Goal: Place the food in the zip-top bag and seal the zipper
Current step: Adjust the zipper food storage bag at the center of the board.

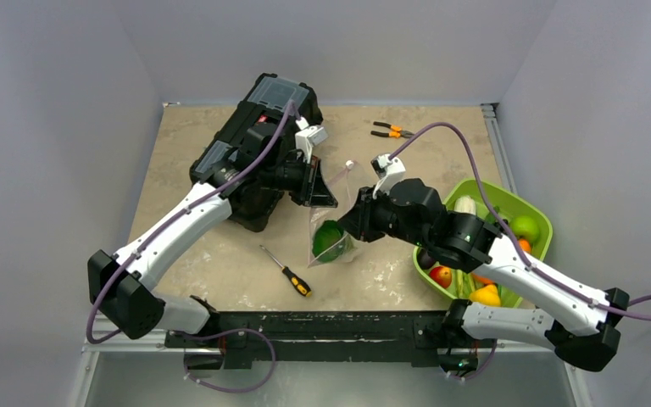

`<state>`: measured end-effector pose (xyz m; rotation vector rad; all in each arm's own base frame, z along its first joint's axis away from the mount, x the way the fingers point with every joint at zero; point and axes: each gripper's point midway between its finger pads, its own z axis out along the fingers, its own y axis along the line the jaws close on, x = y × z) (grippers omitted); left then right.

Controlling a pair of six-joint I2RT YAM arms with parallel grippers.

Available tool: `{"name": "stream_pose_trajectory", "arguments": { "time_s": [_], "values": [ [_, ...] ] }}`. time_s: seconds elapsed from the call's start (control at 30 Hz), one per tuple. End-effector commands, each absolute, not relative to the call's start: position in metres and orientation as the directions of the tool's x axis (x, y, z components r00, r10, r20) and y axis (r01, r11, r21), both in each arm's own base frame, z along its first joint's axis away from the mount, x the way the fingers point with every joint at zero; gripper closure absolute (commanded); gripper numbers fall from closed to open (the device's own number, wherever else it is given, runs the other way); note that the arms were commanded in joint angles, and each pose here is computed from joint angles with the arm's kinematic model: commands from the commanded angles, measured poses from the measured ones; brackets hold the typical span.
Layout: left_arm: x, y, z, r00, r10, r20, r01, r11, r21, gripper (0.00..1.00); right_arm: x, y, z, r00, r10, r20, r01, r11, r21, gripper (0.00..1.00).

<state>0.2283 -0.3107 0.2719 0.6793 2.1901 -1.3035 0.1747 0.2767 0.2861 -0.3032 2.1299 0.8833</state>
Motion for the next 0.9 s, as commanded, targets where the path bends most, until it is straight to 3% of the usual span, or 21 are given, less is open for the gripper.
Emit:
{"name": "stream_pose_trajectory", "arguments": {
  "time_s": [0.0,0.13,0.27,0.5,0.7,0.87],
  "values": [
    [0.234,-0.302,0.298,-0.671,0.119,-0.732,0.701,0.424,-0.573,1.0,0.183,0.291,0.329,-0.577,0.165,-0.8,-0.536,0.663,0.524,0.9],
    [0.236,-0.291,0.308,-0.624,0.083,-0.777,0.712,0.469,-0.522,1.0,0.19,0.283,0.33,-0.563,0.178,-0.807,-0.502,0.702,0.505,0.9],
    [0.242,-0.281,0.31,-0.595,0.056,-0.802,0.7,0.527,-0.482,1.0,0.189,0.271,0.333,-0.548,0.157,-0.822,-0.496,0.73,0.47,0.62],
    [0.244,-0.288,0.301,-0.637,0.032,-0.77,0.669,0.518,-0.532,1.0,0.189,0.248,0.344,-0.492,0.216,-0.844,-0.478,0.743,0.469,0.36],
    [0.25,-0.29,0.287,-0.661,0.03,-0.75,0.636,0.553,-0.538,1.0,0.197,0.229,0.325,-0.513,0.271,-0.815,-0.342,0.806,0.483,0.34],
    [0.252,-0.286,0.285,-0.656,0.041,-0.754,0.63,0.581,-0.516,1.0,0.209,0.18,0.317,-0.434,0.361,-0.826,-0.139,0.879,0.457,0.34]
  ]
}}
